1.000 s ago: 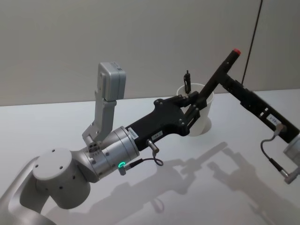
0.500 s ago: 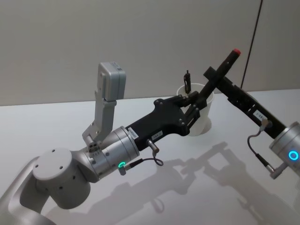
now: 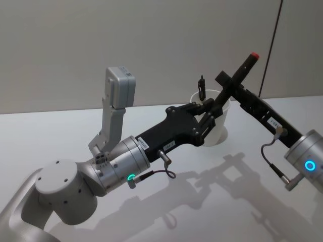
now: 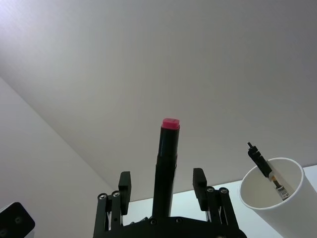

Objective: Place the pen into the pen holder.

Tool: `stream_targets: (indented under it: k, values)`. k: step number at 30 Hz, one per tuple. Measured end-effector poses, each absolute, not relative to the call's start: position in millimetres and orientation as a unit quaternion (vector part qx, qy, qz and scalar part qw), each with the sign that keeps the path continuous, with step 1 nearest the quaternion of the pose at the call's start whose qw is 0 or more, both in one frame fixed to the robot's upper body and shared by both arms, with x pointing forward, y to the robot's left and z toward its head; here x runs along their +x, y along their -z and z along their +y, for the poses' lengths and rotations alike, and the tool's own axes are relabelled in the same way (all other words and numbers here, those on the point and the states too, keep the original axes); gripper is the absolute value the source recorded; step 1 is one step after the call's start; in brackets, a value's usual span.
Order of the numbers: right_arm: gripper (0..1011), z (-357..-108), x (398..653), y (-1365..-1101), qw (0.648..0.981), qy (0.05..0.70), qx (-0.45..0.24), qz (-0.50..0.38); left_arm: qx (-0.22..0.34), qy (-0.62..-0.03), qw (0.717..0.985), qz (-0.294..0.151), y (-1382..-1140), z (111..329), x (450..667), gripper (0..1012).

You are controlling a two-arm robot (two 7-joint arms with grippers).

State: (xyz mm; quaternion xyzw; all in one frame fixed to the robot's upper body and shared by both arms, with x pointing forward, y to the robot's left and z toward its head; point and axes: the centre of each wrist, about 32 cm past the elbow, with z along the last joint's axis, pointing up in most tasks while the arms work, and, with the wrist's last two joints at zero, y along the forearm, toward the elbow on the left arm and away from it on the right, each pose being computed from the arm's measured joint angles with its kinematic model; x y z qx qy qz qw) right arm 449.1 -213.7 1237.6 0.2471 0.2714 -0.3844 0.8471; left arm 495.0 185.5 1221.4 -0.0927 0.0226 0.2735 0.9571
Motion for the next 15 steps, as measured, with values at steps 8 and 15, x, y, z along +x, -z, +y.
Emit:
stream_targets:
  k: [8,15]
  values:
    - [577,-212.2,449.8,-1237.4,0.847,0.383,0.248,0.272,-0.093,-0.274,0.957,0.023,-1221.3,185.5,495.0,180]
    - [356,-211.6,450.1,-1237.3,0.847,0.383,0.248,0.272,-0.093,-0.274,0.957,0.023,-1221.4,185.5,495.0,180]
